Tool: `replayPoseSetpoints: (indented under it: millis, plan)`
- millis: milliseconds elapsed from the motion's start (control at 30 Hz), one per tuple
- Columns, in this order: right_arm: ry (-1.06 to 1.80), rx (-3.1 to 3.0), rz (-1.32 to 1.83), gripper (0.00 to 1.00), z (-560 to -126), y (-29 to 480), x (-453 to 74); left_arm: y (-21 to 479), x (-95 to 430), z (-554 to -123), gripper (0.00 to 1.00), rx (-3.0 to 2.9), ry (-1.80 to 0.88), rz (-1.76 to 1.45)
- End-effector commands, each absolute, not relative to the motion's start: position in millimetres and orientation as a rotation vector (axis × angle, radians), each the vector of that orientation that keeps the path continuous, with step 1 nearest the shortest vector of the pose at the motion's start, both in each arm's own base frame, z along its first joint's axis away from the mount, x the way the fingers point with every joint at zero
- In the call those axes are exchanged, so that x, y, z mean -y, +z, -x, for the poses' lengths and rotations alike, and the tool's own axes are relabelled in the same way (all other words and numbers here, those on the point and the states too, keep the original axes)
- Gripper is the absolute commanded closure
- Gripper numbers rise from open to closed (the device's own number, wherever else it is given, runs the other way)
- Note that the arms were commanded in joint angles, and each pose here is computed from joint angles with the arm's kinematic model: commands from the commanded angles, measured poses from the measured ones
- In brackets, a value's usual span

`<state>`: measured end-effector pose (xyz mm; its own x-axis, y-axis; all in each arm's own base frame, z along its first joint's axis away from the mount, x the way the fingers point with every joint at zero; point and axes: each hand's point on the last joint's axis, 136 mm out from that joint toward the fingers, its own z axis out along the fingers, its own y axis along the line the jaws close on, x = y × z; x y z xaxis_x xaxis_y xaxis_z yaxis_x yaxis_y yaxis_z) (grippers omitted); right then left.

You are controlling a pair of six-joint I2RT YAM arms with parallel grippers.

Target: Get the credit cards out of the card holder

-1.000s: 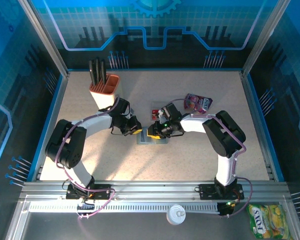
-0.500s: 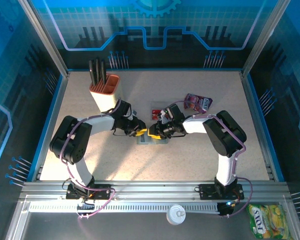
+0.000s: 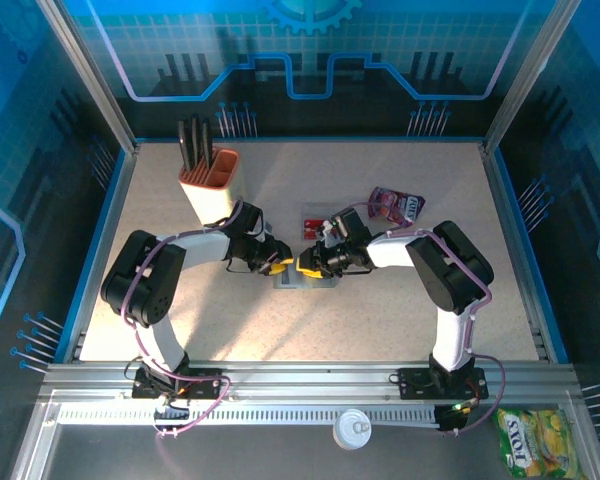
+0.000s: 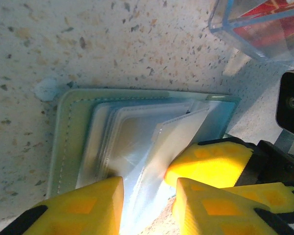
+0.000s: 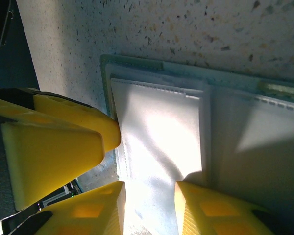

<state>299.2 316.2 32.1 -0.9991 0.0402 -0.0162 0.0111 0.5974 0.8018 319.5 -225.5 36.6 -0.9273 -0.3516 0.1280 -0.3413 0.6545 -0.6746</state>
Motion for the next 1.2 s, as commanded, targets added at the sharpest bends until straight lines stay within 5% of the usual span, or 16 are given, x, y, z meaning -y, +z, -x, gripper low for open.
replayPoseSetpoints:
  millis: [0,1167]
  plan:
    - [1.401,-2.797,-0.081,0.67,-296.6,28.3,-310.0,29.2,224.7,-312.0,0.66,-2.881,-1.129,0.608]
    - [1.405,-2.706,-0.093,0.66,-303.8,66.6,-300.8,58.7,250.4,-325.3,0.73,-2.827,-1.266,0.560]
